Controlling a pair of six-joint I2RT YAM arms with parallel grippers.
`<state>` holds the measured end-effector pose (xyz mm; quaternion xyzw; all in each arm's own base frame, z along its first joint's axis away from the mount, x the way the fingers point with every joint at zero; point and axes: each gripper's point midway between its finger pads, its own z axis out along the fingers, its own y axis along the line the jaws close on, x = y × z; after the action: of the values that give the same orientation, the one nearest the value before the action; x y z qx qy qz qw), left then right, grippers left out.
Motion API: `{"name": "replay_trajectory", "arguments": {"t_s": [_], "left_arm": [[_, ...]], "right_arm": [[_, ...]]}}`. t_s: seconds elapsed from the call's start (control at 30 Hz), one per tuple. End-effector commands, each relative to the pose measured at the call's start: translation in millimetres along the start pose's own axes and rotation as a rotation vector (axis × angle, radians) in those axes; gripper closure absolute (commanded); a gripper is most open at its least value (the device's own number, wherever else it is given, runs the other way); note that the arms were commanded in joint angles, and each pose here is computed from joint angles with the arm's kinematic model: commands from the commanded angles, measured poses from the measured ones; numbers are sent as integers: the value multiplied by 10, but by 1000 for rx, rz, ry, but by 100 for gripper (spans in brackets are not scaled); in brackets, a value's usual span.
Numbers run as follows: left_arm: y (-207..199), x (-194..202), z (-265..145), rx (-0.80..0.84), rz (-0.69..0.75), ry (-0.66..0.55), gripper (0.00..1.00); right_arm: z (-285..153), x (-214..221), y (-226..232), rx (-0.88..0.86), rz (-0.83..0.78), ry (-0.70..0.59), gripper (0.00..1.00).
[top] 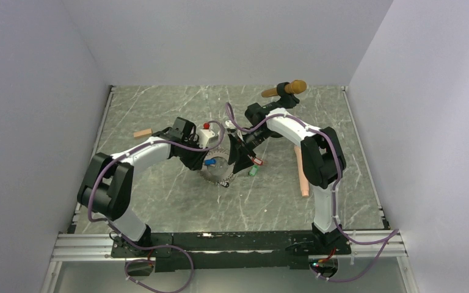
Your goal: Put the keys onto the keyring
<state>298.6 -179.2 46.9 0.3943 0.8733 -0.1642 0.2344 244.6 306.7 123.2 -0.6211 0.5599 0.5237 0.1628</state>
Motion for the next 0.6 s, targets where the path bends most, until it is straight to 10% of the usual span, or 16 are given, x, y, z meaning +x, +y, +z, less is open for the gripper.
{"name": "replay_trajectory", "arguments": {"t_s": [0.0, 0.57], "left_arm": [[62, -111, 62, -55, 12, 15, 62], [645, -424, -672, -327, -199, -256, 59]], "right_arm": [[-79, -210, 38, 24, -94, -30, 44], [-287, -393, 100, 149, -141, 0, 43]]}}
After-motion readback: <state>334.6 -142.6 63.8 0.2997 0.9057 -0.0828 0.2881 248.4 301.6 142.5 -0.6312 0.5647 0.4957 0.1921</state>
